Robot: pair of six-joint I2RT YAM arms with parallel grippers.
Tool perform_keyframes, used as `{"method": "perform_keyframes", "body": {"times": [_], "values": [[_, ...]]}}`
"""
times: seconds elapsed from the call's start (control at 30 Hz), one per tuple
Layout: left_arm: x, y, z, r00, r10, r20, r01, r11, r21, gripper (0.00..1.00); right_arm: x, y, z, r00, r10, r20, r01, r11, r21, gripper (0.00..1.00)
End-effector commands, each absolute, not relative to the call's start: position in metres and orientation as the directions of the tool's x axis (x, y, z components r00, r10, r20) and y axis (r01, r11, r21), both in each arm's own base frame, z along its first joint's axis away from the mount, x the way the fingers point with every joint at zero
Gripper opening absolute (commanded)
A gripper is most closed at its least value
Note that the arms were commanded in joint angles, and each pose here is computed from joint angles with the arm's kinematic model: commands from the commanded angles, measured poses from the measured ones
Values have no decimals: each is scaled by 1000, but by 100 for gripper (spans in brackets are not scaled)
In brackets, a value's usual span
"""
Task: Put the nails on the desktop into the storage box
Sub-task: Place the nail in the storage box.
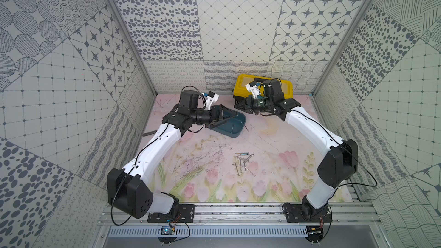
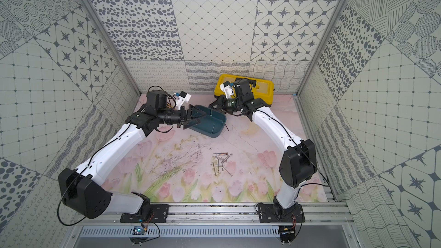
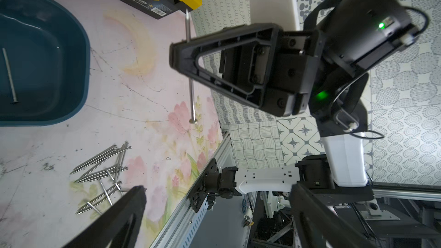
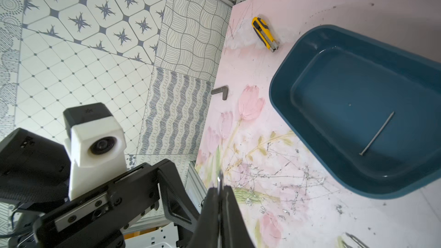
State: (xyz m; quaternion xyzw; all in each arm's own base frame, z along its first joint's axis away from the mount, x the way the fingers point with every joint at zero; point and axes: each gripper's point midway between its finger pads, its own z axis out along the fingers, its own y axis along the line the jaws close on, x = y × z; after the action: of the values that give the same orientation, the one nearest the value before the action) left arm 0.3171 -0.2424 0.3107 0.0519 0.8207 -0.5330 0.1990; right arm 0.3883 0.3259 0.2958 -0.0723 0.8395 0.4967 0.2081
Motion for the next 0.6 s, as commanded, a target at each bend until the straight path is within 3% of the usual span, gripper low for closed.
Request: {"method": "perform_keyframes", "body": {"times": [0.0, 0.3, 0.57], "values": [[315, -201, 267, -886, -187, -424, 207, 659, -723, 100, 401, 327, 272, -895, 11, -446, -361, 570, 739, 0], [289, -165, 224, -888, -220, -404, 84, 786, -613, 99, 437, 337, 195, -883, -172, -436, -413, 726, 550, 0], [275, -154, 203, -909, -175, -377, 68, 832, -550, 100, 445, 353, 131, -853, -336, -399, -487, 788, 377, 0]]}}
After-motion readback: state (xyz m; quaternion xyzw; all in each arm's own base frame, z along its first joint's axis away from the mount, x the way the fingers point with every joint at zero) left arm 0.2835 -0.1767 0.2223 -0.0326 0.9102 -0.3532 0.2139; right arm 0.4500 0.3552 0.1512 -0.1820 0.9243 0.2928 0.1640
